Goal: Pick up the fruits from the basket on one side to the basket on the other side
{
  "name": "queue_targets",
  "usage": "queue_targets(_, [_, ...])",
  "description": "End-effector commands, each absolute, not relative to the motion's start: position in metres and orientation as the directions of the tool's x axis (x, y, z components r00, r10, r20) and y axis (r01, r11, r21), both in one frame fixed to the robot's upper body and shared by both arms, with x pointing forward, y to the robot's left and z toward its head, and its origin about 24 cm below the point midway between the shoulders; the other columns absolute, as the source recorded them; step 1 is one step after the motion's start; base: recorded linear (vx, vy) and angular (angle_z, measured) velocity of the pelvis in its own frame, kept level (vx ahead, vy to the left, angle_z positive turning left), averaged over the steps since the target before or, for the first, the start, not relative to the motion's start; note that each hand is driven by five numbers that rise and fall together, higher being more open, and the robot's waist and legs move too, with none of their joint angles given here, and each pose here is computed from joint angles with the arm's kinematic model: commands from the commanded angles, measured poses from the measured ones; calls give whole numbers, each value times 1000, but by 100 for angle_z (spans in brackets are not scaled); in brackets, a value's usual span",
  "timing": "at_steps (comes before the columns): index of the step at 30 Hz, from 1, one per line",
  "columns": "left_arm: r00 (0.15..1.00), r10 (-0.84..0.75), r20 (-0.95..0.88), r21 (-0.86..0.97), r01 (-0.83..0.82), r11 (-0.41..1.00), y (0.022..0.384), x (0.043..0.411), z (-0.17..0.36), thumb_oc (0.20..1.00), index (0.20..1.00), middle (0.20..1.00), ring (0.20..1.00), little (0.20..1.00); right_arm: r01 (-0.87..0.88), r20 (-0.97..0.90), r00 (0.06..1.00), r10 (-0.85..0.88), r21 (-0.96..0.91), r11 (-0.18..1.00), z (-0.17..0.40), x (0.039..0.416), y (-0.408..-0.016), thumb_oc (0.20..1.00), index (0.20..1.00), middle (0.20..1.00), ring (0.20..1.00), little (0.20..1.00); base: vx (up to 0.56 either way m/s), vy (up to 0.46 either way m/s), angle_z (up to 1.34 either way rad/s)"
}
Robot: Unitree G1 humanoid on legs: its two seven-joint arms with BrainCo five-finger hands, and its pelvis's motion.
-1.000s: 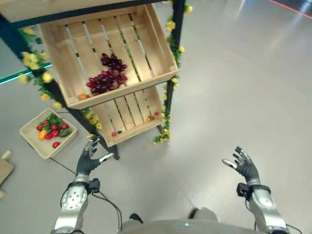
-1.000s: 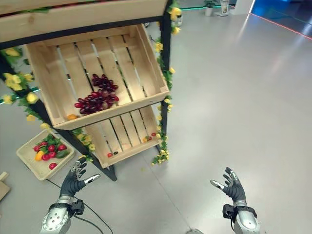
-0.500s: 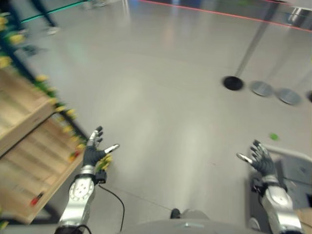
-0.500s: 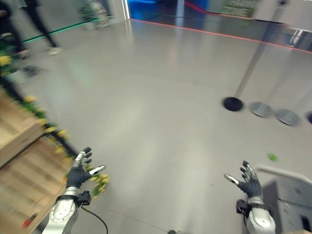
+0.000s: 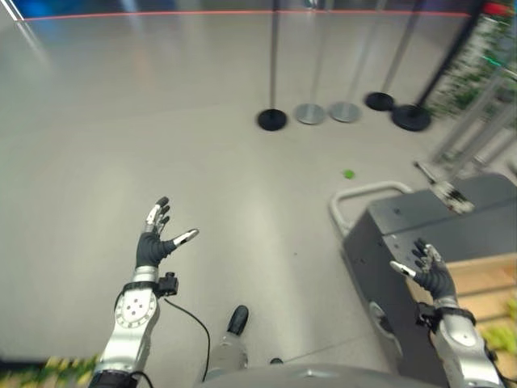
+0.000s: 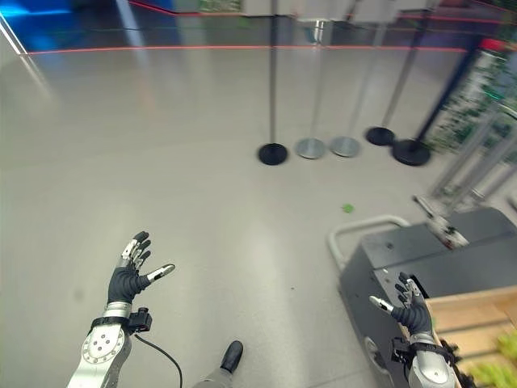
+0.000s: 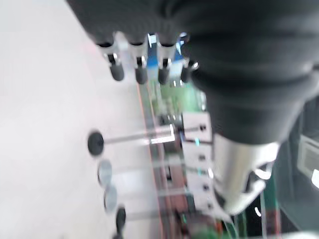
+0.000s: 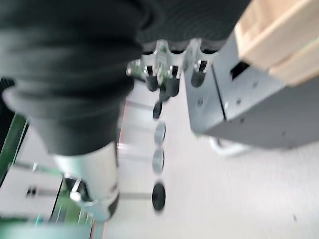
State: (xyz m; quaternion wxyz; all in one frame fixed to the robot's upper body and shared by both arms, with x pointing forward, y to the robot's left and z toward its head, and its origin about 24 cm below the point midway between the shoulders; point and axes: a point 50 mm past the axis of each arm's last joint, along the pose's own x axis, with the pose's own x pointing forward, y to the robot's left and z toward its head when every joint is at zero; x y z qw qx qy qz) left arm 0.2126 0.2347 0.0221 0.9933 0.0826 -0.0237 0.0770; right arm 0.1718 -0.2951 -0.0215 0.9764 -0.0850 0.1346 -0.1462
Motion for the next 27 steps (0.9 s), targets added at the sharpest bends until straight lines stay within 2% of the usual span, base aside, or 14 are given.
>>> queue_targets(1, [976,66,210,173,-103,980,230,223,52,1000,1000,1000,1000,1000,226,-153,952,-267,-241,944,-4,184,-298,1000,1000,1000,1000,1000,86,204,-152])
queue_targets(6, [982,4,189,147,-32,989,220,229,51,1000,1000,1000,1000,1000,210,-127,961,-246,-247,946,0,192,-288,1000,1000,1000,1000,1000,10,304,-125])
queue_targets(13, [975,66,211,178,-105,979,236,227,56,1000,1000,1000,1000,1000,166,-115,974,-197,-234,958,-2,204,-270,1000,1000,1000,1000,1000,-38,109,-184])
queue_targets(19, [979,126,161,184,-155,971,247,218,46,1000,1000,1000,1000,1000,175,-167,962,-215,-223,959,-12,201,-271,1000,1000,1000,1000,1000,-6,-26,-127])
queue_targets(27, [974,176,140,166,-198,966,252,216,40,1000,1000,1000,1000,1000,158,-173,966,-193,-194,968,-12,205,-267,1000,1000,1000,1000,1000,104,-196,-57])
